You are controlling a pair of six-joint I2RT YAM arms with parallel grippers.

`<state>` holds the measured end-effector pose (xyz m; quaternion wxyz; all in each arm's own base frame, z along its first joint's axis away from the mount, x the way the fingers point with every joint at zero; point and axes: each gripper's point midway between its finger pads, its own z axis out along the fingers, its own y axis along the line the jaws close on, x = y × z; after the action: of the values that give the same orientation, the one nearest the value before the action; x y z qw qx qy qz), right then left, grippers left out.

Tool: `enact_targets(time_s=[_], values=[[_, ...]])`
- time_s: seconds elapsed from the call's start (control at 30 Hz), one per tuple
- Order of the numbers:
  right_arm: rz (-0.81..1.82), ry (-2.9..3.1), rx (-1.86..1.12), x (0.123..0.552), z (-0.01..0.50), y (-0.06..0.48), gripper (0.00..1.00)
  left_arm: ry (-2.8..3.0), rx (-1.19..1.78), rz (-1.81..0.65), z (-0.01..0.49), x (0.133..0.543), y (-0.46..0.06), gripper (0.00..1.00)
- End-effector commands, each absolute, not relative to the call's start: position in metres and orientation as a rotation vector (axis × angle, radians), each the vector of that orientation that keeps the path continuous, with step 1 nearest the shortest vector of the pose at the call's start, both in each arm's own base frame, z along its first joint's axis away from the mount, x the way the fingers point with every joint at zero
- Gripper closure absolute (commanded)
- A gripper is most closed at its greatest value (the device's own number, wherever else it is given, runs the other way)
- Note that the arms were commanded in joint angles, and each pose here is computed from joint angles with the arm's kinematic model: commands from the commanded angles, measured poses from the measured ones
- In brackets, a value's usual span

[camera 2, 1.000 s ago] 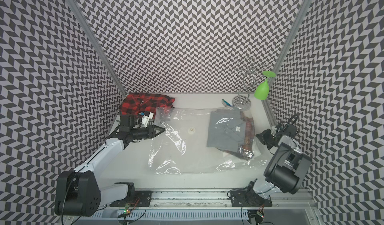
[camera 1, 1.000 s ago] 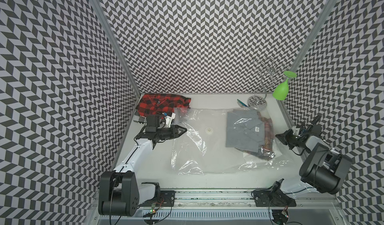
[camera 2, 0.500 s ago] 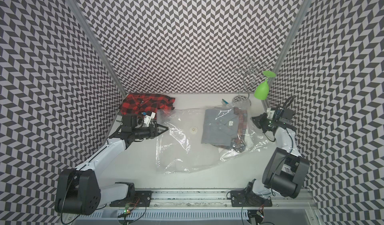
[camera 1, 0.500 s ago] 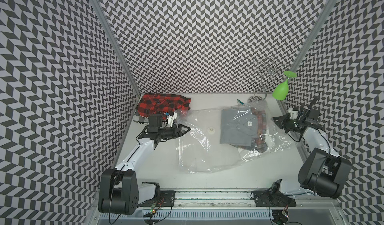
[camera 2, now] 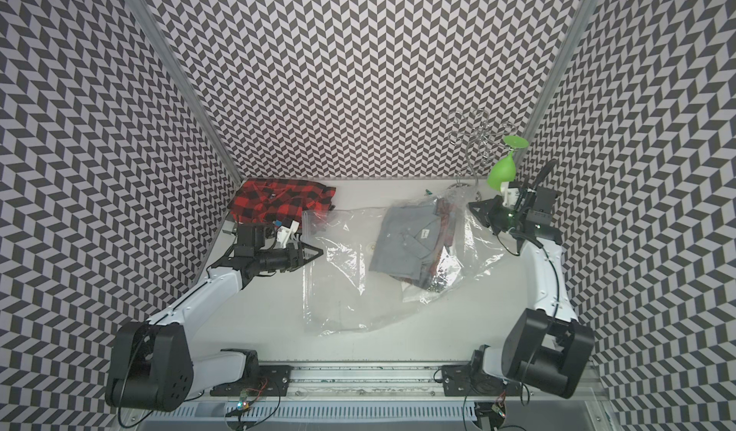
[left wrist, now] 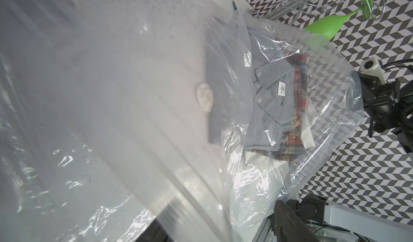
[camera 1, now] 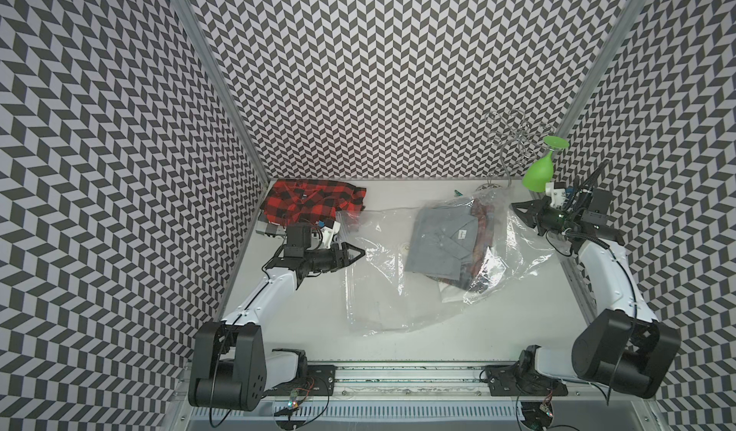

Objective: Take the shirt out of the vacuum bag
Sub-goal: Adjust the vacuum bag at the center of the board.

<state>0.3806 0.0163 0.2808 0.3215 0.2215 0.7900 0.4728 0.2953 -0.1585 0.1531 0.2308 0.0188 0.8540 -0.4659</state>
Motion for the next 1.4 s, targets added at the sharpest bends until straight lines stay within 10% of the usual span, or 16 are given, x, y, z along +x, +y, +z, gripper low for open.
enact_targets(time_s=[0.0,1.03,1.37], values=[[1.275,1.940,0.377,0.373,0.344,0.033,1.00,2.350,0.068,-1.271,0.145,0.291,-0.159,0.29],[1.329,1.751,0.170,0.351,0.448,0.057,1.00,2.424,-0.054,-1.302,0.111,0.281,-0.165,0.23],[1.211,1.922,0.338,0.365,0.371,0.042,1.00,2.403,-0.287,-1.091,0.116,0.282,-0.134,0.45]])
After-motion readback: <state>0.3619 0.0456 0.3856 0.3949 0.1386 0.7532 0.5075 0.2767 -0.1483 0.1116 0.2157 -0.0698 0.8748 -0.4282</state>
